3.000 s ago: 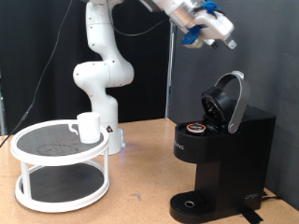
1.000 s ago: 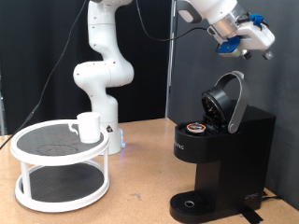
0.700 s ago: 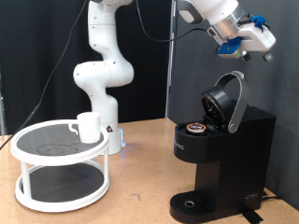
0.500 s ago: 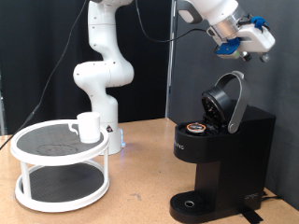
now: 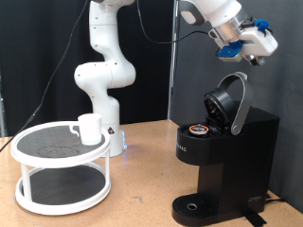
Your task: Make a cup of coffee with the keurig machine
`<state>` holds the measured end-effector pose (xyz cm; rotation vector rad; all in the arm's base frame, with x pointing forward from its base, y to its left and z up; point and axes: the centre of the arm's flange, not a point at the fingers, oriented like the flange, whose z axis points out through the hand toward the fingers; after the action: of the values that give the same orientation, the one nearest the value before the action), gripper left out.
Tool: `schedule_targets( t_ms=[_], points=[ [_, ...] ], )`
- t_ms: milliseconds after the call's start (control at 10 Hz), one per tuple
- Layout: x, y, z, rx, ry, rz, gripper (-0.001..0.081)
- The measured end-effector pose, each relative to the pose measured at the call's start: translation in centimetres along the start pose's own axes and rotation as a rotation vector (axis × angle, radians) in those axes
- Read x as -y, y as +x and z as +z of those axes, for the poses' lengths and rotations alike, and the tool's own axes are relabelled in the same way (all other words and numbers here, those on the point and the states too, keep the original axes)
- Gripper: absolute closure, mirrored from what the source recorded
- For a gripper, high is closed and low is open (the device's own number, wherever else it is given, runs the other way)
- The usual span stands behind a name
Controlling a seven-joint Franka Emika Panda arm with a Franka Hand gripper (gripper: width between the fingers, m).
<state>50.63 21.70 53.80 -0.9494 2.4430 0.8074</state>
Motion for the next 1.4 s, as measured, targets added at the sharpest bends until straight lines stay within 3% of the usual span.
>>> schedule_targets(
  t_ms=[600, 1100, 1400],
  points=[
    [2.6, 2.1, -0.9, -0.032, -0.001, 0.021, 0.0805],
    [5.1, 4.1, -4.1, -0.023, 0.007, 0.031, 0.0806],
    [7.1, 6.2, -6.1, -0.060, 0.036, 0.026, 0.0806]
  ],
)
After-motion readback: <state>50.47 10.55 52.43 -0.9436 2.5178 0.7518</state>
